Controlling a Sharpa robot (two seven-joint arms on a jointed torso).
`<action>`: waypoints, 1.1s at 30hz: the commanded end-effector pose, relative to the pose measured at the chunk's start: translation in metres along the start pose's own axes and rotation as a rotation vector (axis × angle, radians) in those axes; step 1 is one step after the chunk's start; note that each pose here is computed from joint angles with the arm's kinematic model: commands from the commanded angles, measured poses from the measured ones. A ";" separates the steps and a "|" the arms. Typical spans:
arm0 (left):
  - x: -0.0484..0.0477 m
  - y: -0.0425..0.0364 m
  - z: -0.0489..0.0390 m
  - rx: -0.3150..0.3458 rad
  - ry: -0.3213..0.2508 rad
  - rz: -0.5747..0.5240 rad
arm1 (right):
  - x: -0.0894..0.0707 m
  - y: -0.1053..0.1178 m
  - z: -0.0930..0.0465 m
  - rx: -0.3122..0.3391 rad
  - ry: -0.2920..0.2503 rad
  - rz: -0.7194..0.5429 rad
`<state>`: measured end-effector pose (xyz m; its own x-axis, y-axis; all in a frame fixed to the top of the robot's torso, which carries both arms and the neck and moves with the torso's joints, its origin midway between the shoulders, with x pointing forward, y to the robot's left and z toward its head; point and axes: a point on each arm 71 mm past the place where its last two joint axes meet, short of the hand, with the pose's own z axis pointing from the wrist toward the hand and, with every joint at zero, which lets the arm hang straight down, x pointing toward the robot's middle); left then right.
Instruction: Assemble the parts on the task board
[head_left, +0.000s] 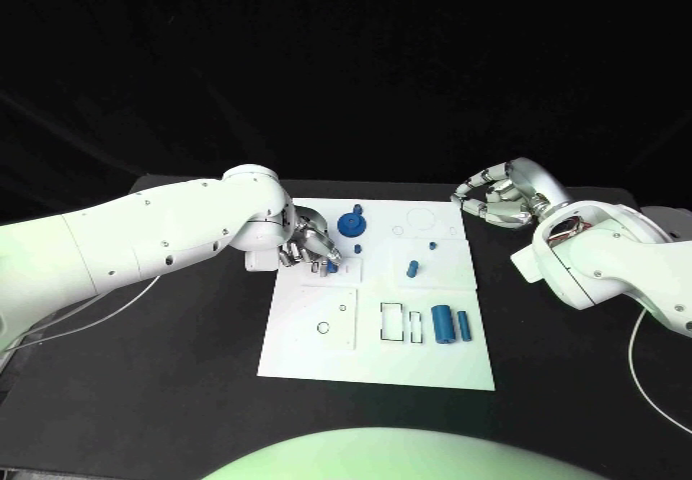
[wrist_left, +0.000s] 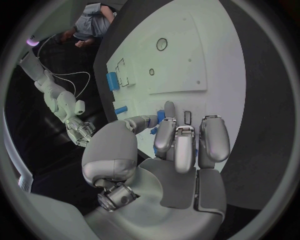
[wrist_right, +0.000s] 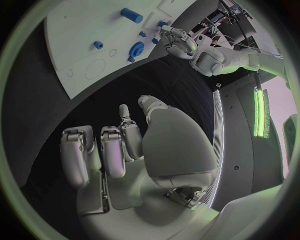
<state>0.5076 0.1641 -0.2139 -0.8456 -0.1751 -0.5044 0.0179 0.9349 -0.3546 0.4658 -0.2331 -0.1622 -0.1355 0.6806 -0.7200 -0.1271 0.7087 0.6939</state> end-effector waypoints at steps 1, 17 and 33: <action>0.0013 -0.0005 0.0005 -0.005 0.016 0.023 | 0.001 0.001 0.000 -0.011 0.002 -0.006; -0.0010 0.0008 0.0010 -0.015 -0.004 0.029 | 0.000 0.000 0.000 -0.011 0.003 -0.007; -0.0007 0.0003 0.0029 -0.020 0.001 0.035 | 0.001 0.000 -0.001 -0.011 0.005 -0.006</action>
<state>0.5103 0.1641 -0.2153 -0.8400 -0.1573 -0.5193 0.0283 0.9431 -0.3314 0.4655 -0.2334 -0.1629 -0.1364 0.6806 -0.7199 -0.1263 0.7088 0.6940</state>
